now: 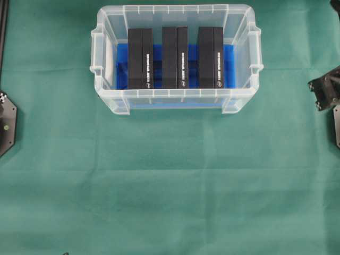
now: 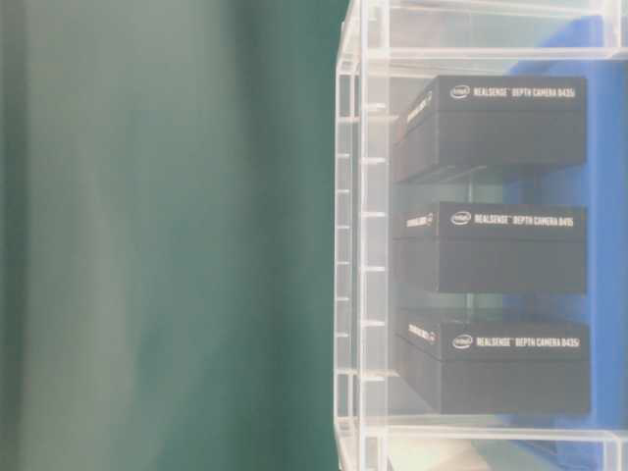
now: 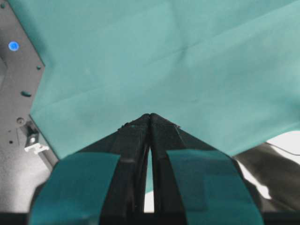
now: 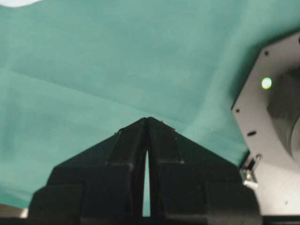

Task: Take out the box from the case.
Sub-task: 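Raise the right gripper, open it, and swing it toward the bin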

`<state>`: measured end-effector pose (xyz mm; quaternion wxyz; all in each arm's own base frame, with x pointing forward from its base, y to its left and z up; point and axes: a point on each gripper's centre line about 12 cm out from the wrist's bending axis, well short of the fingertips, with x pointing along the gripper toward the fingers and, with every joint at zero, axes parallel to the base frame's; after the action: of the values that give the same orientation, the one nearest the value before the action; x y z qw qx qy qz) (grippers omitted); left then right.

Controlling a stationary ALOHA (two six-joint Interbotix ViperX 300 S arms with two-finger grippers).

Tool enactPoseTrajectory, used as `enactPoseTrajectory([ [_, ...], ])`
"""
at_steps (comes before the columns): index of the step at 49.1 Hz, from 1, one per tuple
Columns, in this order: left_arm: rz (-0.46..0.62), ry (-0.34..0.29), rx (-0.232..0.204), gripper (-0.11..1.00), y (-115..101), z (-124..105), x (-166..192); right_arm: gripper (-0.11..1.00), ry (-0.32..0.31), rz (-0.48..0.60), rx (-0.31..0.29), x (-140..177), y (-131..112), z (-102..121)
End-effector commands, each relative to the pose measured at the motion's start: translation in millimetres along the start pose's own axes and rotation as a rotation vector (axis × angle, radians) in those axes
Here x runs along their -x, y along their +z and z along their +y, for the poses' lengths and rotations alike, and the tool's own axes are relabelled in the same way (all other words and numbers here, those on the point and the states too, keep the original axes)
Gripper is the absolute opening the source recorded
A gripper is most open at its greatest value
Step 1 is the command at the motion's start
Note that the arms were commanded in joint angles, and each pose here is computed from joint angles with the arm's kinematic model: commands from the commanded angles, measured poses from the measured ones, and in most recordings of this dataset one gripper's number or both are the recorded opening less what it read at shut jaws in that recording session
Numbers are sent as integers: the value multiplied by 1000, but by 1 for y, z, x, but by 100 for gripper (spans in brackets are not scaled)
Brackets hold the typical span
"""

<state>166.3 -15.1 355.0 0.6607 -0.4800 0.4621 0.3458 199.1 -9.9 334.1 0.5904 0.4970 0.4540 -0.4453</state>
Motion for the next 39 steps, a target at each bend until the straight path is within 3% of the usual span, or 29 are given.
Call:
enactPoseTrajectory([
  [1, -10, -17, 2, 1, 2, -6, 6, 0, 12, -4, -6, 8, 1, 3],
  [17, -17, -4, 13, 1, 5, -9, 5, 0, 6, -12, -1, 8, 3, 8],
  [24, -38, 17, 38, 1, 14, -4, 5, 0, 1, -42, -7, 8, 10, 9],
  [30, -54, 56, 74, 1, 26, 4, 6, 0, -9, -62, -21, 7, 23, 6],
  [39, -87, 88, 94, 1, 47, 14, 6, 0, -35, -89, -19, 3, 55, -2],
])
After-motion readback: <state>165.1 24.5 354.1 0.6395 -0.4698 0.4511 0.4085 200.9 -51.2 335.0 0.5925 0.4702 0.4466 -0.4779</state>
